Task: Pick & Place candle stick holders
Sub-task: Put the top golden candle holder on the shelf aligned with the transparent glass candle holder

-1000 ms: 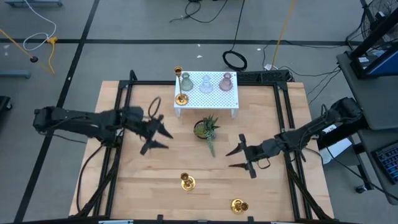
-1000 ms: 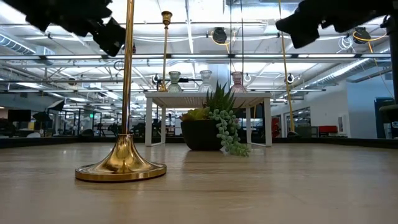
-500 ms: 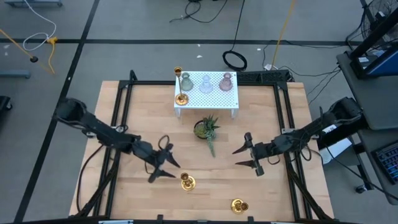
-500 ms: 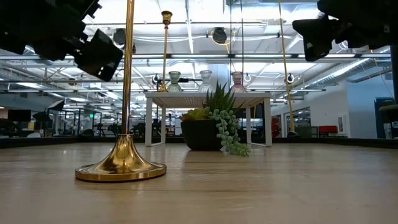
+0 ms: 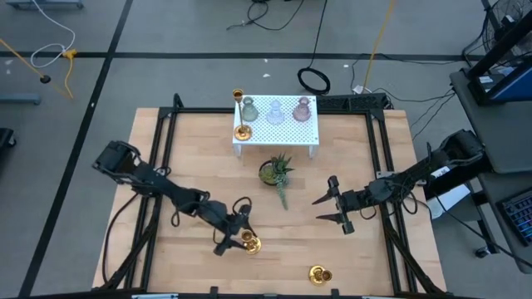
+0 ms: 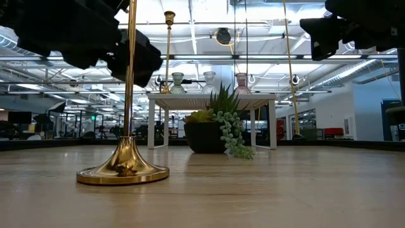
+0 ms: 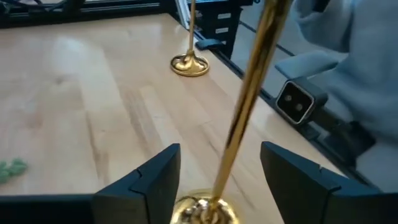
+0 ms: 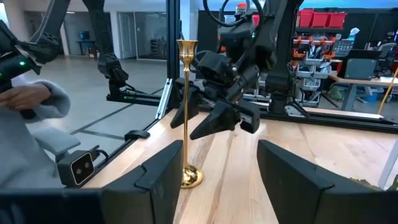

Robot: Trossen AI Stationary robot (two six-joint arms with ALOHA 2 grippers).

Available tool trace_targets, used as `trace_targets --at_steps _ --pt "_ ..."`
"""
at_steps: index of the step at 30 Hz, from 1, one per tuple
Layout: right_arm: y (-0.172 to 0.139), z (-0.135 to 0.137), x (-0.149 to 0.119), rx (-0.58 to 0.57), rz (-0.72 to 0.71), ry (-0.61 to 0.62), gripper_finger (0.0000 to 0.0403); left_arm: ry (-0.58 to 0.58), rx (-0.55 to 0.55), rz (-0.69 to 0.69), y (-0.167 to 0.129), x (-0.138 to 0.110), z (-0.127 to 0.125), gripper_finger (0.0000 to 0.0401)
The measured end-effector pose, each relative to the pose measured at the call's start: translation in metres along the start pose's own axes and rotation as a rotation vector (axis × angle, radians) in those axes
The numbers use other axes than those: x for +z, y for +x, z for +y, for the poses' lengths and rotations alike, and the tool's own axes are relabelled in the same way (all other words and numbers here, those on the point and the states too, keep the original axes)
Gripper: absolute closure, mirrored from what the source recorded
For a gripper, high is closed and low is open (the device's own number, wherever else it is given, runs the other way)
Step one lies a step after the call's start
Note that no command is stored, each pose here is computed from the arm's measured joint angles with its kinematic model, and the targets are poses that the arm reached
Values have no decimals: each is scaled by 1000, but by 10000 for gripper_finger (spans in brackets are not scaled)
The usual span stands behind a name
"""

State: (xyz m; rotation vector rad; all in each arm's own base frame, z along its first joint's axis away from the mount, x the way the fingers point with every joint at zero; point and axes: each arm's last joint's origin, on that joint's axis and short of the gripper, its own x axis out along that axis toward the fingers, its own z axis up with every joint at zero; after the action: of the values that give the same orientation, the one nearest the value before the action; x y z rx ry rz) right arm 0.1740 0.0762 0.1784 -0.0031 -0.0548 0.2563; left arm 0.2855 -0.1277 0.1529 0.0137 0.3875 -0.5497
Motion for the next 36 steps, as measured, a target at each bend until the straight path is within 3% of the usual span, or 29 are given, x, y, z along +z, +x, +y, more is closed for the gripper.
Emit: trace_targets --at_steps 4,13,21,27,33,36 --pt "0 0 0 1 1 0 209 39 2 1 0 0 1 219" --pt "0 0 0 1 0 0 212 120 51 -11 -2 3 4 383" --pt "0 0 0 -4 -1 1 215 -23 317 -125 -3 25 32 385" --pt "0 0 0 -4 -4 2 216 -73 586 -165 -9 69 59 382" --pt "0 -1 2 -8 -21 19 218 -46 946 -166 -19 115 78 385" --pt "0 -1 2 -8 -25 20 218 -62 993 -224 -26 129 92 383"
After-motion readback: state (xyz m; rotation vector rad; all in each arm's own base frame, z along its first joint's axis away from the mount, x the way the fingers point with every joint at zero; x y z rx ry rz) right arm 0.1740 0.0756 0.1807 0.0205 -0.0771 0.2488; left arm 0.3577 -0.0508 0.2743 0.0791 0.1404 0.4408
